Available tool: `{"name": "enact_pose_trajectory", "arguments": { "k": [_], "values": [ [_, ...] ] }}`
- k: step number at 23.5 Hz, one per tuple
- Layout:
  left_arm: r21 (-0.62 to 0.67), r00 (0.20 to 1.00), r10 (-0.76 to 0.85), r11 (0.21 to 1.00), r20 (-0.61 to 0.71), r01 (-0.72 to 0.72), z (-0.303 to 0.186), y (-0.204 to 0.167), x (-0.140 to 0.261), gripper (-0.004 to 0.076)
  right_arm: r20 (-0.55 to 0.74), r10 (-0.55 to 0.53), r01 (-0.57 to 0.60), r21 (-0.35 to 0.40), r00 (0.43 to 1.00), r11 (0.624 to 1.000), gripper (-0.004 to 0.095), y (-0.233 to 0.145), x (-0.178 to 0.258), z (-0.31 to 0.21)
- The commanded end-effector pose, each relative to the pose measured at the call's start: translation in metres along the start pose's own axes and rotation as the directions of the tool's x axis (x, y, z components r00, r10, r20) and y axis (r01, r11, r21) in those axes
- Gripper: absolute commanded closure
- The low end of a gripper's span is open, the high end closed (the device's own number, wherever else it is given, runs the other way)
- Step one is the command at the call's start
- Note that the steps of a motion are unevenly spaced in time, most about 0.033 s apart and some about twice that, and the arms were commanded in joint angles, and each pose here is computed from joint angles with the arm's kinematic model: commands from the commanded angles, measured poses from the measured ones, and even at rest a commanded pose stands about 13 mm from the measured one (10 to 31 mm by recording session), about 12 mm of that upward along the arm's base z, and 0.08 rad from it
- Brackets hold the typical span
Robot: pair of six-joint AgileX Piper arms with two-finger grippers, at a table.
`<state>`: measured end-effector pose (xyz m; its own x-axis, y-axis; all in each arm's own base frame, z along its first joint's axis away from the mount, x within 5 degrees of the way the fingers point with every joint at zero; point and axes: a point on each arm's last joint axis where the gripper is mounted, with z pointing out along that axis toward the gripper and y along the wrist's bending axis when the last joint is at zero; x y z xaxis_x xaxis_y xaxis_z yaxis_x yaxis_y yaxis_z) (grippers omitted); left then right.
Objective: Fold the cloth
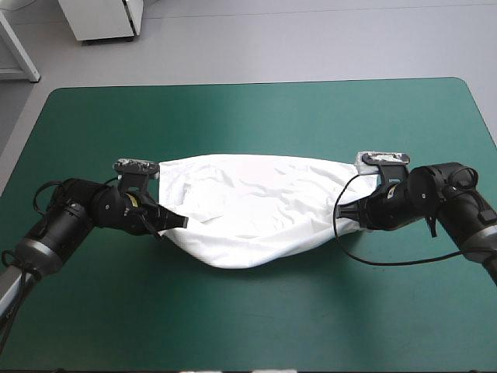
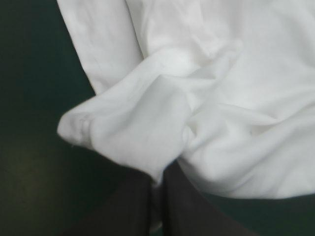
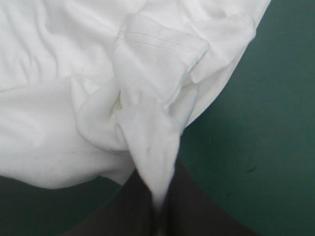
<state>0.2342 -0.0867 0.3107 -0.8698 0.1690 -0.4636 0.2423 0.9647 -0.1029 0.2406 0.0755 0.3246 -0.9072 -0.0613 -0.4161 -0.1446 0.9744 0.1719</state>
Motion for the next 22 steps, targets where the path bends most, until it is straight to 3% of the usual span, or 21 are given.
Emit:
{"name": "enact_pose_trajectory", "arguments": {
  "k": [1, 6, 11, 14, 22],
  "values": [
    [-0.031, 0.986, 0.038, 0.999, 0.164, -0.034, -0.029, -0.001, -0.024, 0.0733, 0.177, -0.010, 0.009, 0.006, 0.984, 1.000, 0.0927, 0.003, -0.018, -0.030],
    [-0.057, 0.963, 0.064, 0.997, 0.261, -0.051, -0.026, -0.001, -0.046, 0.0733, 0.337, -0.003, -0.002, 0.015, 0.941, 1.000, 0.0927, 0.003, -0.035, -0.041],
    [-0.056, 0.949, 0.049, 0.998, 0.312, -0.033, -0.001, -0.002, -0.068, 0.0733, 0.392, -0.015, -0.004, 0.046, 0.920, 0.999, 0.0927, 0.001, -0.051, -0.030],
    [-0.137, 0.936, 0.098, 0.989, 0.337, -0.054, 0.016, 0.002, -0.097, 0.0733, 0.443, -0.015, -0.020, 0.074, 0.896, 0.997, 0.0927, -0.003, -0.072, -0.013],
    [-0.196, 0.927, -0.009, 0.977, 0.374, 0.089, 0.057, 0.042, -0.152, 0.0733, 0.429, 0.025, -0.093, 0.139, 0.903, 0.986, 0.0927, -0.034, -0.123, 0.032]
  ]
}}
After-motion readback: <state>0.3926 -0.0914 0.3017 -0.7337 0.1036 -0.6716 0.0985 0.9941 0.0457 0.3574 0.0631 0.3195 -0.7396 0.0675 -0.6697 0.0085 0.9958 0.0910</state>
